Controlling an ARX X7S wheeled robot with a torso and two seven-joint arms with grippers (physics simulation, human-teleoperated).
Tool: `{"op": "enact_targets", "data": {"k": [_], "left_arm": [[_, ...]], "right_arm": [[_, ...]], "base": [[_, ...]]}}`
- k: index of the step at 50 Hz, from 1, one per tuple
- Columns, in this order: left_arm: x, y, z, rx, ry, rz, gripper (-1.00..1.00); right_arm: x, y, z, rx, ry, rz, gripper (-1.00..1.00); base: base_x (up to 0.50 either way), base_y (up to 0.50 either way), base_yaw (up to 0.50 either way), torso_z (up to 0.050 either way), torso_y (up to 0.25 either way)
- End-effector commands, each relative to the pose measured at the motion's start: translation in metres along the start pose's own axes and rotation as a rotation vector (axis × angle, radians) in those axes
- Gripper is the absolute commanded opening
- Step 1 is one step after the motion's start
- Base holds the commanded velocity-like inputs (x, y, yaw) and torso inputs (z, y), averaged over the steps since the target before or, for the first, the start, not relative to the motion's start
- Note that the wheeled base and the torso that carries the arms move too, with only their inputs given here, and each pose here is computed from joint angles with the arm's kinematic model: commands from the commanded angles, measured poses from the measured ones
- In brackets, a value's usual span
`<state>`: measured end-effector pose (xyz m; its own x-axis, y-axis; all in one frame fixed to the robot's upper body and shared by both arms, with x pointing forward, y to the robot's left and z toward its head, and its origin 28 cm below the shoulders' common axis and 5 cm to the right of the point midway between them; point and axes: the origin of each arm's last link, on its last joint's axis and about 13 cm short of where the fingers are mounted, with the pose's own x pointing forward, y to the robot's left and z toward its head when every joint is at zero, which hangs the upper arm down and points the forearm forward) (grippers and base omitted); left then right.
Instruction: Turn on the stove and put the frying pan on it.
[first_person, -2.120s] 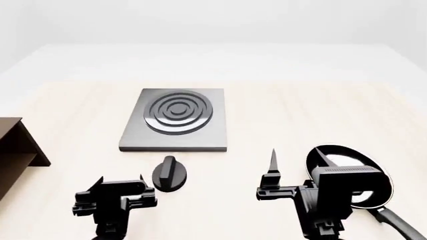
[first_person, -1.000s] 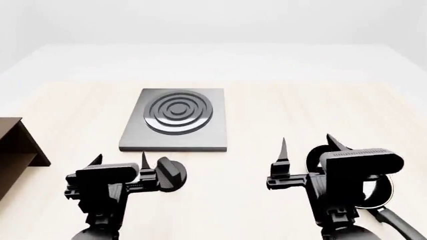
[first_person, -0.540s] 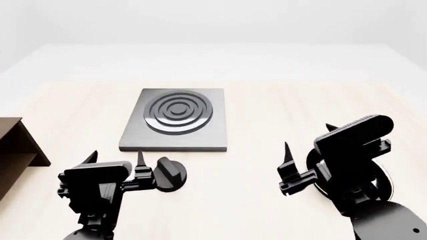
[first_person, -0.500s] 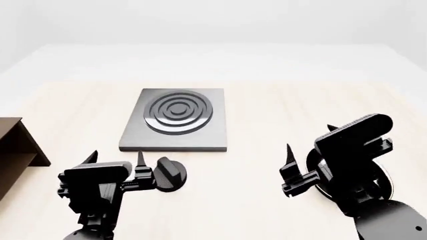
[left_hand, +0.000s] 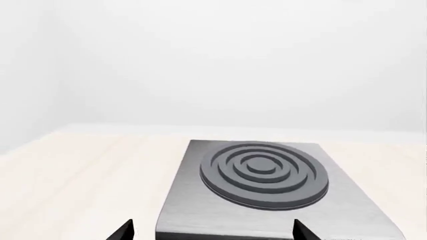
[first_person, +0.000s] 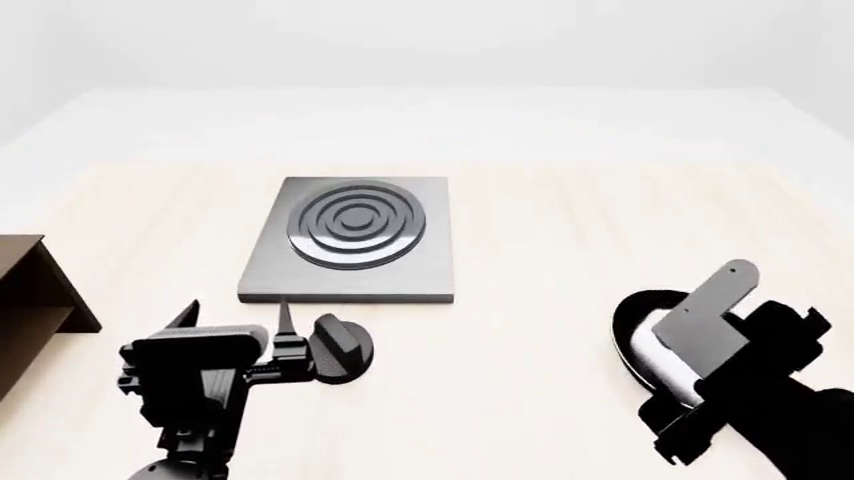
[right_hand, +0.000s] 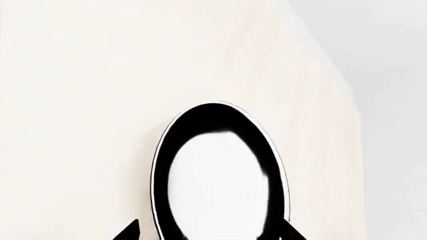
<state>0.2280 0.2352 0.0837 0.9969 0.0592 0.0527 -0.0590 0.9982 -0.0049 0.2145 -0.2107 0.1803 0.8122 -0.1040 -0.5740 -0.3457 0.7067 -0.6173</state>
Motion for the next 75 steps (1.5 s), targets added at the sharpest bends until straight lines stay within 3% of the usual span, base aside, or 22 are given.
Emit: {"op": "enact_targets", "data": {"k": [1,6,19,21,30,39,59,71,72,75], "left_arm": [[-0.001,-0.001,-0.002,0.008,0.003,-0.006,1.0],[-0.001,-0.001,-0.002,0.008,0.004,-0.007,1.0],[-0.001,-0.001,-0.003,0.011,0.005,-0.004,1.0],[-0.001,-0.001,-0.004,0.012,0.007,-0.005,1.0],[-0.001,-0.001,-0.004,0.013,0.009,-0.005,1.0],[-0.001,-0.001,-0.005,0.014,0.011,-0.005,1.0],[-0.001,-0.002,-0.006,0.027,0.012,-0.007,1.0],[-0.001,-0.003,-0.005,0.032,0.009,-0.008,1.0],[-0.001,-0.003,-0.005,0.033,0.008,-0.008,1.0],[-0.001,-0.003,-0.005,0.034,0.009,-0.008,1.0]], "right_arm": [[0.005,-0.009,-0.023,-0.055,0.21,0.034,1.0],[0.006,-0.009,-0.032,-0.103,0.277,0.049,1.0],[0.011,-0.013,-0.052,-0.111,0.4,0.029,1.0],[0.011,-0.014,-0.057,-0.154,0.443,0.001,1.0],[0.014,-0.013,-0.063,-0.133,0.466,0.025,1.0],[0.021,-0.004,-0.083,-0.168,0.547,0.041,1.0],[0.028,-0.01,-0.105,-0.116,0.612,-0.009,1.0],[0.038,-0.01,-0.111,-0.076,0.568,-0.048,1.0],[0.039,-0.009,-0.111,-0.084,0.551,-0.049,-1.0],[0.04,-0.007,-0.109,-0.087,0.527,-0.039,-1.0]], "base": [[0.0,0.0,0.0,0.0,0.0],[0.0,0.0,0.0,0.0,0.0],[0.0,0.0,0.0,0.0,0.0],[0.0,0.0,0.0,0.0,0.0],[0.0,0.0,0.0,0.0,0.0],[0.0,0.0,0.0,0.0,0.0],[0.0,0.0,0.0,0.0,0.0],[0.0,0.0,0.0,-0.004,0.0],[0.0,0.0,0.0,-0.011,0.0],[0.0,0.0,0.0,-0.003,0.0]]}}
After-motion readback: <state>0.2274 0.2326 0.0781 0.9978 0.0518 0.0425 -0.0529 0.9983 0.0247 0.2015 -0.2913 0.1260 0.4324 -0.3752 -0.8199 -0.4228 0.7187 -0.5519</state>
